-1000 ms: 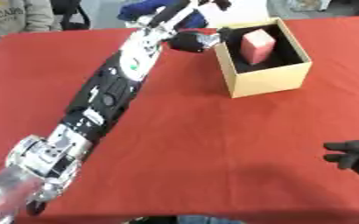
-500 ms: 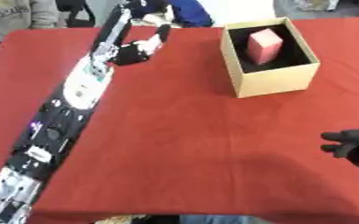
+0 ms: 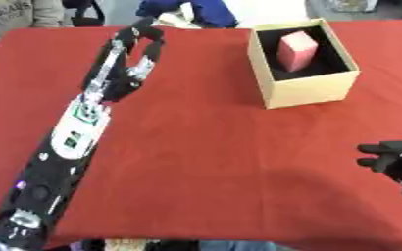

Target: Pick up objects on the table and place them in the box.

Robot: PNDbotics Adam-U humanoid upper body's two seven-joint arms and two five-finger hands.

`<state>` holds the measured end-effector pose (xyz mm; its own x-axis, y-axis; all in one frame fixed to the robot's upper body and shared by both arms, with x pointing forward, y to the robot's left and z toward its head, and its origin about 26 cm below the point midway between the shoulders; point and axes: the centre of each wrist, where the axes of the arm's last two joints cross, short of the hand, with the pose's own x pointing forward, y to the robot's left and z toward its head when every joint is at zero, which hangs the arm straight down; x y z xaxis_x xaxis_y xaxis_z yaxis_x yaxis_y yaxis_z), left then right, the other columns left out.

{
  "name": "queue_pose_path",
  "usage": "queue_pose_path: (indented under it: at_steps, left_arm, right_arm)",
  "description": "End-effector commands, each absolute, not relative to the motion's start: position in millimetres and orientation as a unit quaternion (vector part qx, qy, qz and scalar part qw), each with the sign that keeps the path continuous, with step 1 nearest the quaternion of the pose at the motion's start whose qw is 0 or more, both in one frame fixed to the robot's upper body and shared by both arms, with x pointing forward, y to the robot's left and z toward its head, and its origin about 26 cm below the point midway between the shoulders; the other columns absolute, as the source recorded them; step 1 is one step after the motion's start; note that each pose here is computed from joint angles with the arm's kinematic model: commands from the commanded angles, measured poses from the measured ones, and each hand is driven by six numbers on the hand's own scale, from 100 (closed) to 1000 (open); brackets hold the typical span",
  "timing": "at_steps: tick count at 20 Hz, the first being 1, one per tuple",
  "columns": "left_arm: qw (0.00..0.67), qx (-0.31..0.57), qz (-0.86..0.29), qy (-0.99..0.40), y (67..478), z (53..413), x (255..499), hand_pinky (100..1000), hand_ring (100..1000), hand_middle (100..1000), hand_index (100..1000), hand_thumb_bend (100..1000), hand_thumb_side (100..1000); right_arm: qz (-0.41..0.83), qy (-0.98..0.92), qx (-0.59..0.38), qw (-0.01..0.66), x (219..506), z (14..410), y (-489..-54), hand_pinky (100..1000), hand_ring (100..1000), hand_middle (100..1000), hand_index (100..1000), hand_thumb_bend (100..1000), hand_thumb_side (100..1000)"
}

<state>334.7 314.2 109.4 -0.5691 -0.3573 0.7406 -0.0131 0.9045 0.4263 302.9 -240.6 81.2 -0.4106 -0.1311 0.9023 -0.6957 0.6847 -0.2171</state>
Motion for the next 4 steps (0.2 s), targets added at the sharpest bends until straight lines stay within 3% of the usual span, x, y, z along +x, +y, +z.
queue_pose_path:
  at_steps: [1,4]
  left_arm:
    - [0.463,0.101,-0.163,-0.865,322.8,116.1,321.2,1000,1000,593,757,233,782]
    - [0.486,0.088,-0.132,-0.859,327.9,114.6,311.2,1000,1000,590,756,234,793]
  right_arm:
    - [0.302,-0.790,0.255,0.468,302.5,86.8,-241.8,846,893,571,825,100,632]
    - [0.301,-0.790,0.254,0.470,302.0,85.5,-242.4,845,893,571,825,100,632]
